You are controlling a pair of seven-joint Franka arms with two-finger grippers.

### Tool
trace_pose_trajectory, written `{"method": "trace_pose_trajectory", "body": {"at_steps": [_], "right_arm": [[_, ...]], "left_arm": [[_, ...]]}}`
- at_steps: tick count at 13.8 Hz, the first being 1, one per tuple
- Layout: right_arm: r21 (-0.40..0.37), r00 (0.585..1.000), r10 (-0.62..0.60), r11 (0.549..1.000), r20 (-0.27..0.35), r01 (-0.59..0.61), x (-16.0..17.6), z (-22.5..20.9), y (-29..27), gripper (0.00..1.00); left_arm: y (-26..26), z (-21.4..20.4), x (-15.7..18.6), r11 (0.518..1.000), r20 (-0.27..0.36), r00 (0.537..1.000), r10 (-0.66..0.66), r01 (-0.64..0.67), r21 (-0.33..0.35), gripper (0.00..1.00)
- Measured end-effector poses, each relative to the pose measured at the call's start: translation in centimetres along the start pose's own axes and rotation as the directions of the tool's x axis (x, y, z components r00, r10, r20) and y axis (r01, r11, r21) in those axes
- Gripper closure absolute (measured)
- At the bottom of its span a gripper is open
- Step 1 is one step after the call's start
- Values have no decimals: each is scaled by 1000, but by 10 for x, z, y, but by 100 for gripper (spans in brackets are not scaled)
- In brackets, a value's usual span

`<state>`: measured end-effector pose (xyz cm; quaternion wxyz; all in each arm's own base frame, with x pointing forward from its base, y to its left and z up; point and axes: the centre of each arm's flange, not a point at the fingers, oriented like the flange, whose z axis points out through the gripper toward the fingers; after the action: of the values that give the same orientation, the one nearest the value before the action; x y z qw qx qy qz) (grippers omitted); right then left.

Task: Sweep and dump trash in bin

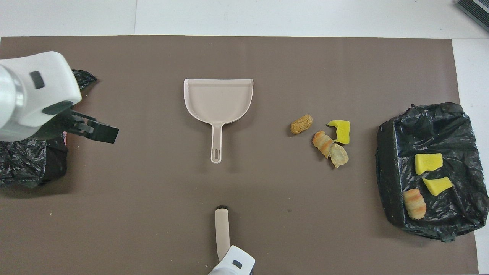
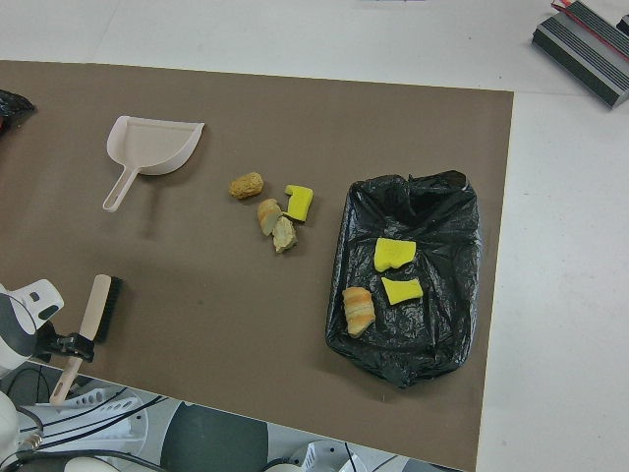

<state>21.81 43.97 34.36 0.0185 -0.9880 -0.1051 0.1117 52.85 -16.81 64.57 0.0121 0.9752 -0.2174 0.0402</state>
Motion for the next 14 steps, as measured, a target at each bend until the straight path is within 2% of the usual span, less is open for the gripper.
{"method": "trace_pose_trajectory", "body": {"at_steps": [2,7,9,11,14], "right_arm": [[20,1000,10,1000,-7,-10,-9,2,2,0],[37,1000,5,999,-16,-5,-21,12,0,0],[34,1000,0,999,-14,0,-24,15,-2,4],[34,1000,1,999,-14,-1,-24,15,-1,22],[38,1000,4,999,-18,-3,-22,15,-1,60]], "left_arm": [[28,34,18,1000,7,1000,15,-15,-8,0],[91,113,50,998,3,998,-66,66,-22,0],[119,154,59,995,15,995,-97,97,-27,0],[145,196,69,991,19,991,-130,130,-32,0],[156,243,77,988,18,989,-149,149,-37,0]]}}
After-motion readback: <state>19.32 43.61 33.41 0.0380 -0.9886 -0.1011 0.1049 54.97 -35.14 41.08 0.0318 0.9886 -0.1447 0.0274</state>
